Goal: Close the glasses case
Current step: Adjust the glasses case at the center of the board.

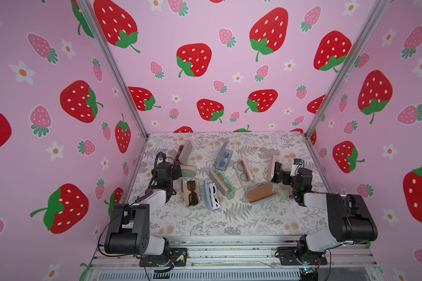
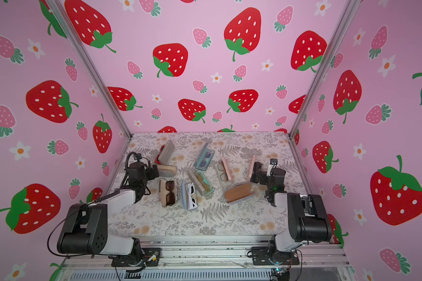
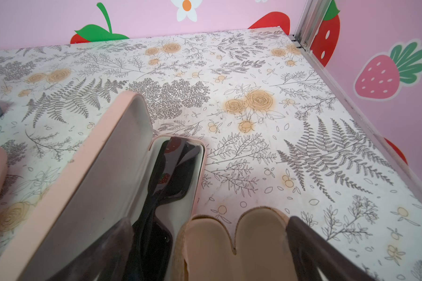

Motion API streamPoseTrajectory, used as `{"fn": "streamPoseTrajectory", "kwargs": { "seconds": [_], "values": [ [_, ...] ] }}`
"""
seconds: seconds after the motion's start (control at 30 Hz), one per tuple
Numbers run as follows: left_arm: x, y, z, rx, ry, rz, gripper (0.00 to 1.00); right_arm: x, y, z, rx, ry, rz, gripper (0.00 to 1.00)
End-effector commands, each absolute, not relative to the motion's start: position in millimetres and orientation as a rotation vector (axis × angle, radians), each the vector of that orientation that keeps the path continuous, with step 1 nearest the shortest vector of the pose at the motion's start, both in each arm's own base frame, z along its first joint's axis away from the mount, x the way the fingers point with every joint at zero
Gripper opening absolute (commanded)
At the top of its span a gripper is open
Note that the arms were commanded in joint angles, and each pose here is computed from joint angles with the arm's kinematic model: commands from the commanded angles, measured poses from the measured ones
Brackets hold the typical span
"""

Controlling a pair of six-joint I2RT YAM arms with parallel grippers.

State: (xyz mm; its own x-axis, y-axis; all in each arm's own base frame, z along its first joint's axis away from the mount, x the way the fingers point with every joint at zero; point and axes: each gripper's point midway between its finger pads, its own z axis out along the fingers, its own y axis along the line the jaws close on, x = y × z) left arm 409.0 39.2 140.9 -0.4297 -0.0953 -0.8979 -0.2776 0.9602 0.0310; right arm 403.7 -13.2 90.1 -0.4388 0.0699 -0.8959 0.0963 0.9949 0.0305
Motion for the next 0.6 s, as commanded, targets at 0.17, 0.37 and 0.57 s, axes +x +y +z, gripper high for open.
{"fn": "streamPoseTrajectory", "kwargs": {
  "seconds": [0.17, 0.37, 0.57],
  "values": [
    [375, 49, 181, -0.469, 2.065, 0.196, 1.0, 389, -25, 117, 0.217, 2.066, -0.058, 0.99],
    [356, 50, 220, -0.634, 2.065, 0.123, 1.0, 369, -50, 161, 0.463, 1.968, -0.105, 0.99],
    [356, 18, 246, -0.622, 2.009, -0.173, 1.0, 338, -57, 205, 0.701, 1.943, -0.035, 0.99]
  ]
}}
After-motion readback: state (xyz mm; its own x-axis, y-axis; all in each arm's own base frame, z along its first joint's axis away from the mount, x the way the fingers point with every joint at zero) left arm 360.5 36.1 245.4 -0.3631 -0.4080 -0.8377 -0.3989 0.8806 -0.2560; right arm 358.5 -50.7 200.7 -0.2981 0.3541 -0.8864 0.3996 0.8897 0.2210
